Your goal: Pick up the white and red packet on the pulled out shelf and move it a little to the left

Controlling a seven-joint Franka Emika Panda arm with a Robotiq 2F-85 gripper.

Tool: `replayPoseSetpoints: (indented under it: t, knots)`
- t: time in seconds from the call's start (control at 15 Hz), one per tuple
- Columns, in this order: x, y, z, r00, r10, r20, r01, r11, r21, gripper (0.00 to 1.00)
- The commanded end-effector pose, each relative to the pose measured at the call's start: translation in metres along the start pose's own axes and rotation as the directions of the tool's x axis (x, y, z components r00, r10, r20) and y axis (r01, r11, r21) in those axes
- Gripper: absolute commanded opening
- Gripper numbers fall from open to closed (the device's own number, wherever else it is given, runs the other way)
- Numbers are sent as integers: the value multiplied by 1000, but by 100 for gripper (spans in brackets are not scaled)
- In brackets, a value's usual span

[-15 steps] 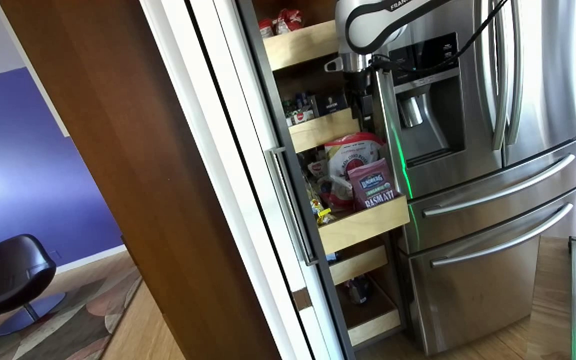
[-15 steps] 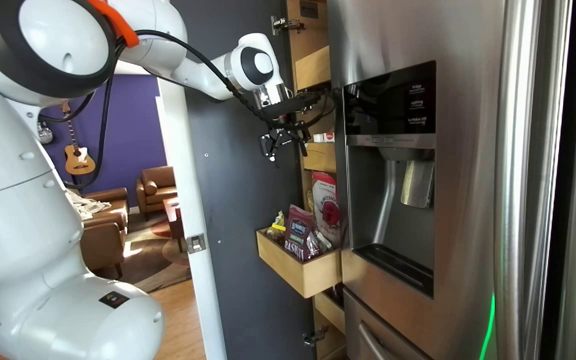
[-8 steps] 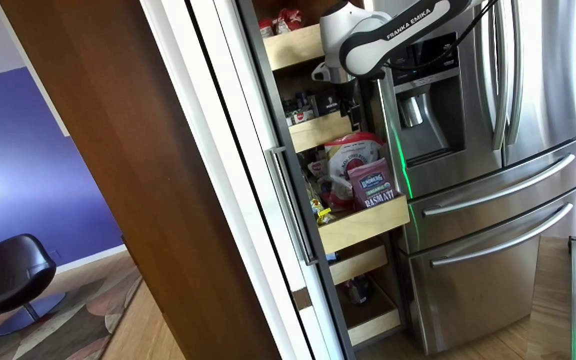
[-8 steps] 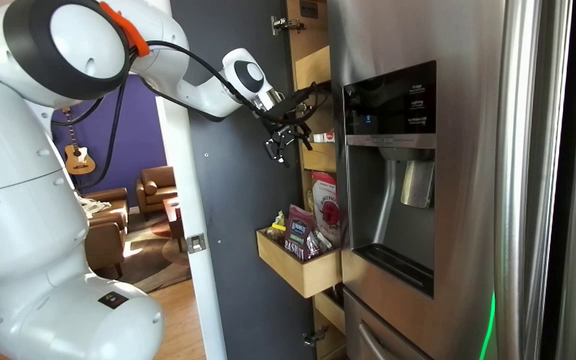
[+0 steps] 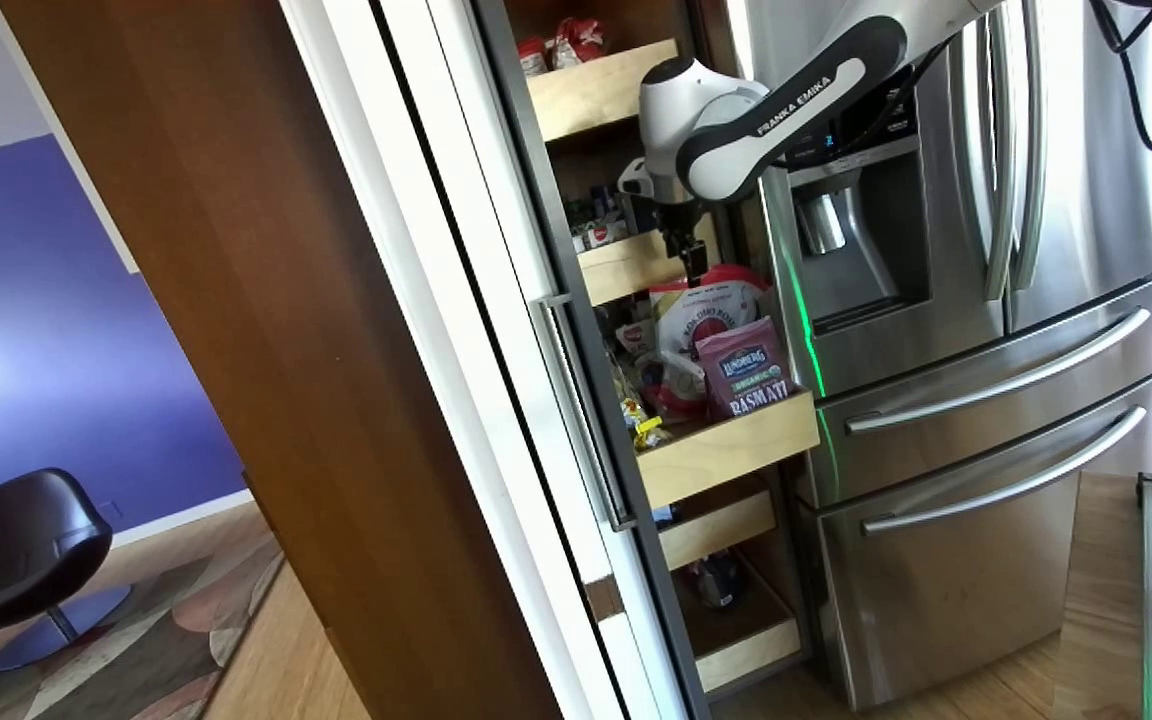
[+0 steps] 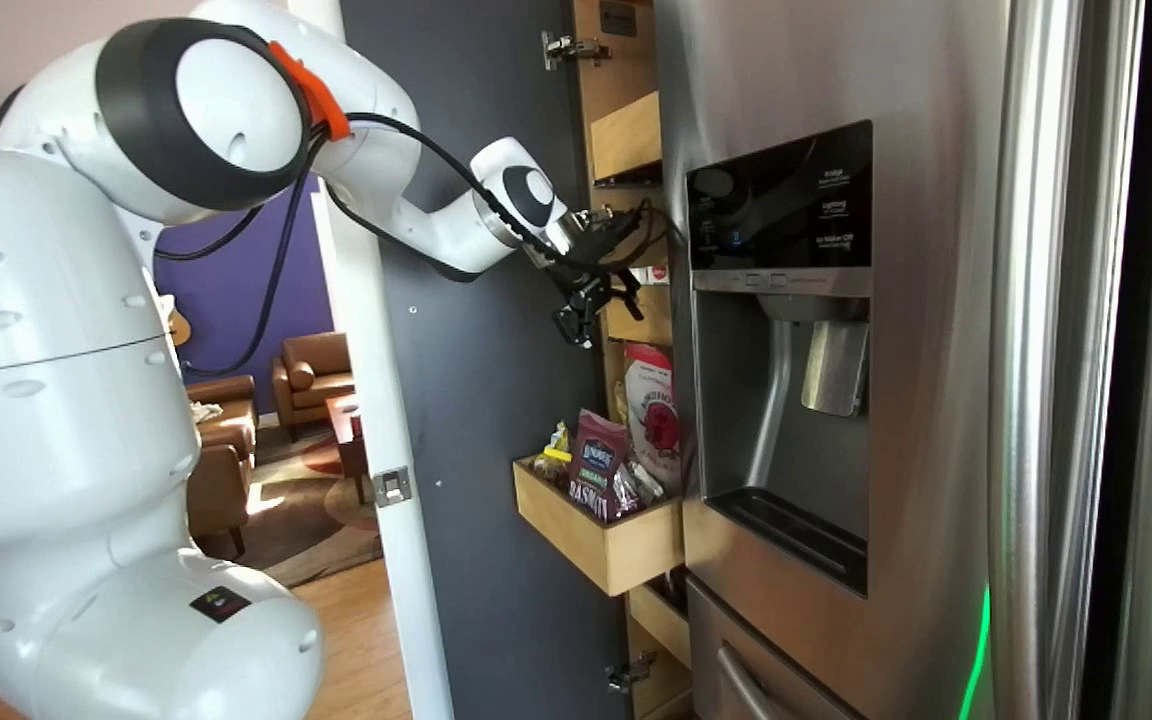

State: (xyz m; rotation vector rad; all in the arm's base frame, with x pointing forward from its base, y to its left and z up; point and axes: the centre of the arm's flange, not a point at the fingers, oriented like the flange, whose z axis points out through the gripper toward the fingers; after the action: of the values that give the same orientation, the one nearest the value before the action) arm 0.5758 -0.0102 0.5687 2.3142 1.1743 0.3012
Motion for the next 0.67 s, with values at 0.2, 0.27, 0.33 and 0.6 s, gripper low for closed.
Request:
replayPoseSetpoints:
  t: [0.2,0.27,0.33,0.6]
  knots:
    - [8,-2,39,998,-6,-56,4,999,-35,68]
    - [8,-3,44,998,-5,-55,4,1000,-28,61]
    - [8,-3,48,999,-10,-51,9,1000,-28,53]
    - [8,-4,54,999,-19,-33,19,1000,-8,22]
